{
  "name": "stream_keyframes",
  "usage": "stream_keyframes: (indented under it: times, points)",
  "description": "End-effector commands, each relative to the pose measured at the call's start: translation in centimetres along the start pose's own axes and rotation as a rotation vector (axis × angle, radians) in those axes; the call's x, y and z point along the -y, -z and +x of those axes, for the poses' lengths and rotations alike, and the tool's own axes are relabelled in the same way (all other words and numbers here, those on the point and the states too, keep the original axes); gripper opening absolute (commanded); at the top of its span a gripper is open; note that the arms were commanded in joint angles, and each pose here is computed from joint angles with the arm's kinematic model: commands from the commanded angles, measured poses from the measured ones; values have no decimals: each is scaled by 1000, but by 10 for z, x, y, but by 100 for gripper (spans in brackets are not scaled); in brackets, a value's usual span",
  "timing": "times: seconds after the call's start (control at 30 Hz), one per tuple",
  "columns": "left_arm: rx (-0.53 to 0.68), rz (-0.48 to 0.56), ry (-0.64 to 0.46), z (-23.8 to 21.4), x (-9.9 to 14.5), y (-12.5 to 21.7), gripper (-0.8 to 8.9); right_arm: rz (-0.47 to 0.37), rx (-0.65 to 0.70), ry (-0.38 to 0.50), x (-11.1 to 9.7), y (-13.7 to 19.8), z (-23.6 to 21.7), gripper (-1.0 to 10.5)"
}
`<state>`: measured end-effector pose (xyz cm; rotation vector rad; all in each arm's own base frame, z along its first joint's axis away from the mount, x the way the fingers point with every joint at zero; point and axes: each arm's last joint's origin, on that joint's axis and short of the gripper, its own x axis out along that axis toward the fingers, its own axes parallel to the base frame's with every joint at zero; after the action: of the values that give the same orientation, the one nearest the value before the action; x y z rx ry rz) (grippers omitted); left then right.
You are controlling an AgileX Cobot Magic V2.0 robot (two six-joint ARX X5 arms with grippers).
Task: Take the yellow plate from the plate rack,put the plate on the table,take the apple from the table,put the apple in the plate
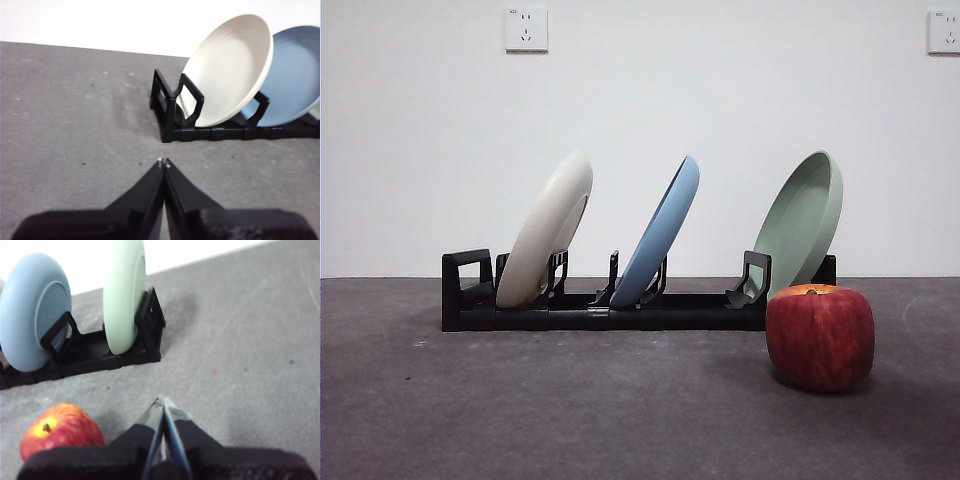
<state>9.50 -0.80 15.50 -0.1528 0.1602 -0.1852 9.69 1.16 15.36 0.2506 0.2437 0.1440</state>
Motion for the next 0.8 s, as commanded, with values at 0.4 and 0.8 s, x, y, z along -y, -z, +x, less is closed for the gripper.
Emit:
stream_keyframes:
  times: [0.4,0.8]
  points:
    - [-13,-66,33,4,12,-78,-6,10,-31,-32,-28,-108,11,-9]
    - [-205,-111,227,65,17,-140,-6,-21,-331,-323,-44,-141,50,2]
